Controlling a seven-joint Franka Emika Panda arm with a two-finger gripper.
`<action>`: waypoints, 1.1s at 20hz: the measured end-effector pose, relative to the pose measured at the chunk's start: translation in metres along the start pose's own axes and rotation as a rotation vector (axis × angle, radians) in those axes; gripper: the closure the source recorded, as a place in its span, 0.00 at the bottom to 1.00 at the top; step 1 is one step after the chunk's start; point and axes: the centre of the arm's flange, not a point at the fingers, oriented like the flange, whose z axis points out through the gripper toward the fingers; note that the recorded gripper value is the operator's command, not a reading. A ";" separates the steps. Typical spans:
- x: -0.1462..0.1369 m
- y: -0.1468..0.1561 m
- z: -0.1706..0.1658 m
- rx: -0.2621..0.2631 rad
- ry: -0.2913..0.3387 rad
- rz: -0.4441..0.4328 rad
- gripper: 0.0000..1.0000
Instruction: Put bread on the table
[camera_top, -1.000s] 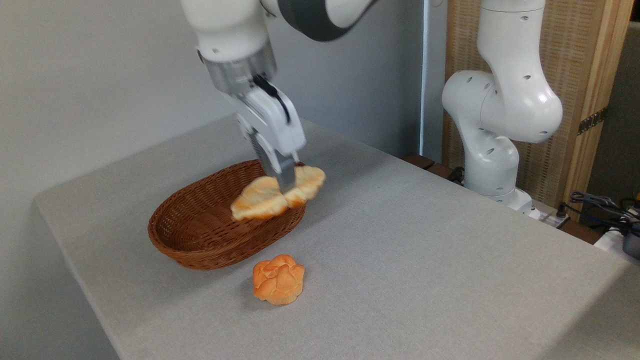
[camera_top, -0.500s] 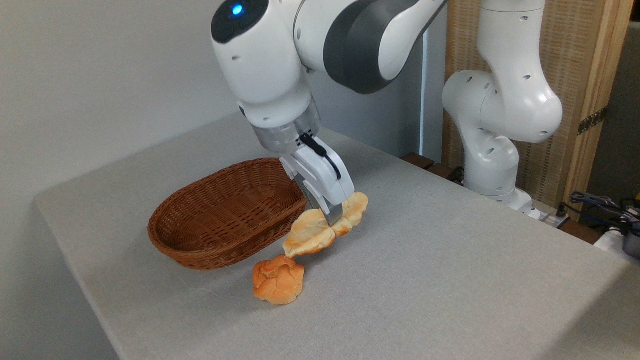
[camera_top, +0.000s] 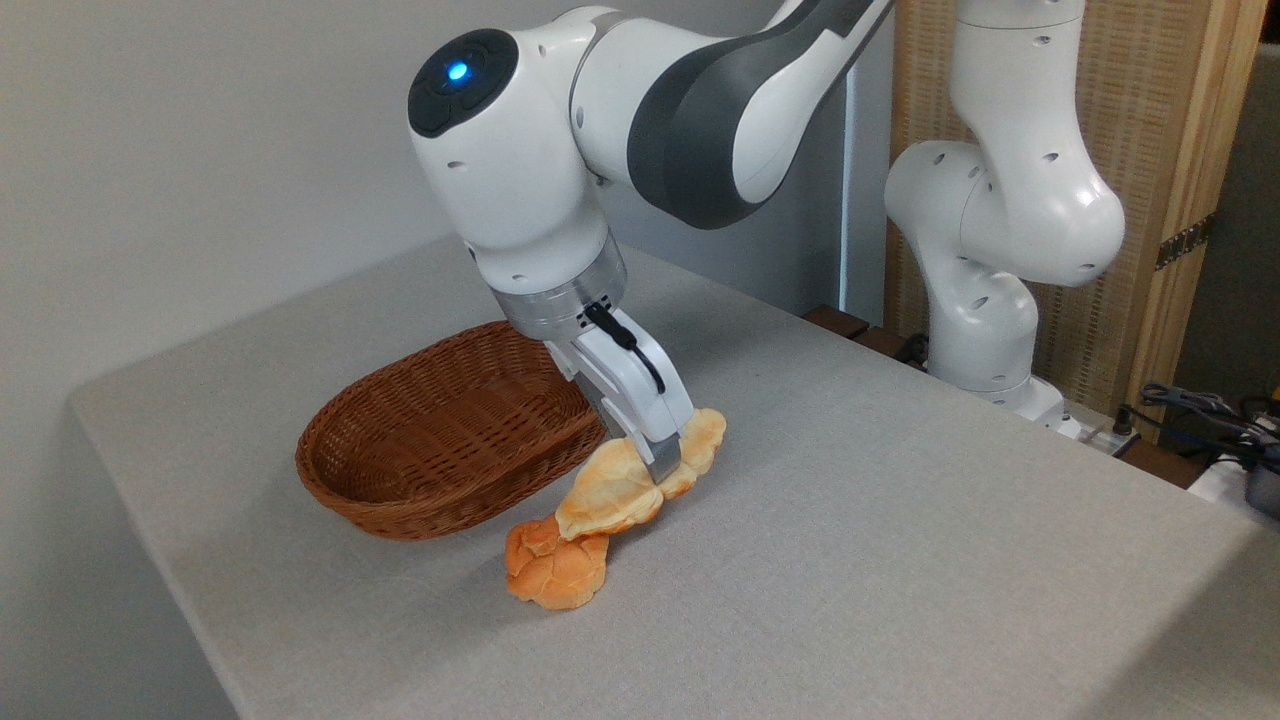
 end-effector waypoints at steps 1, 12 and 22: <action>0.002 -0.001 0.001 0.001 0.000 0.002 0.00; 0.005 -0.001 0.000 0.008 0.002 0.005 0.00; 0.032 0.007 -0.065 0.213 0.142 0.004 0.00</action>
